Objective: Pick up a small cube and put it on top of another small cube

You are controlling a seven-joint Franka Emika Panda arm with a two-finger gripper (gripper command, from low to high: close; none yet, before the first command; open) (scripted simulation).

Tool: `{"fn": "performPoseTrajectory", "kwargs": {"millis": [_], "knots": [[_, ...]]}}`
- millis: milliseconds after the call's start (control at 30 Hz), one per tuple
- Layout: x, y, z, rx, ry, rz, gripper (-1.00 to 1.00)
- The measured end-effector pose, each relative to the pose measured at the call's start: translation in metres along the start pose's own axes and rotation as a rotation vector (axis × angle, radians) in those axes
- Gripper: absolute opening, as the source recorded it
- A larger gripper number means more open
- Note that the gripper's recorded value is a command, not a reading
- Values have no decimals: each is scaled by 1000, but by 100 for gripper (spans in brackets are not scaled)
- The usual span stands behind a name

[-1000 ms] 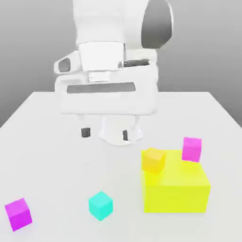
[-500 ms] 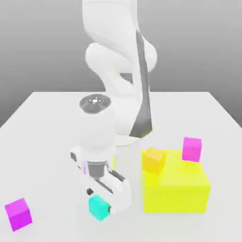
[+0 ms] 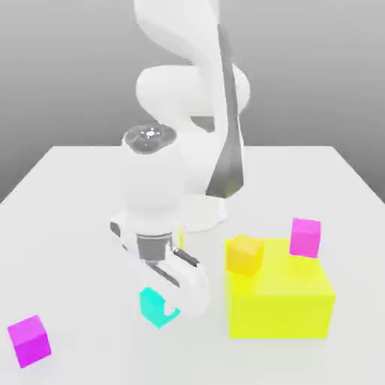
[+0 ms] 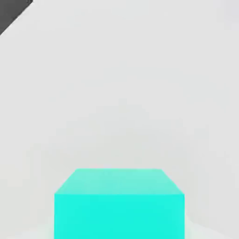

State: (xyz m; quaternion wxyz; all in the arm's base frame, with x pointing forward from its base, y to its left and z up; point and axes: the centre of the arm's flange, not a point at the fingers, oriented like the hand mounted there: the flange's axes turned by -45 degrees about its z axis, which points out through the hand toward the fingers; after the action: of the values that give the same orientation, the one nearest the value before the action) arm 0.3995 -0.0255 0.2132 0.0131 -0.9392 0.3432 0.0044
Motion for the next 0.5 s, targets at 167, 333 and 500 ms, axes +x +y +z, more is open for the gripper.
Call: {"fn": "performPoseTrajectory", "kwargs": {"millis": [167, 333, 500], "knots": [[-38, -28, -47, 25, -22, -187, -100], [-82, -45, -90, 20, -18, -381, -100], [-124, -50, -120, -16, 5, -553, -100]]}}
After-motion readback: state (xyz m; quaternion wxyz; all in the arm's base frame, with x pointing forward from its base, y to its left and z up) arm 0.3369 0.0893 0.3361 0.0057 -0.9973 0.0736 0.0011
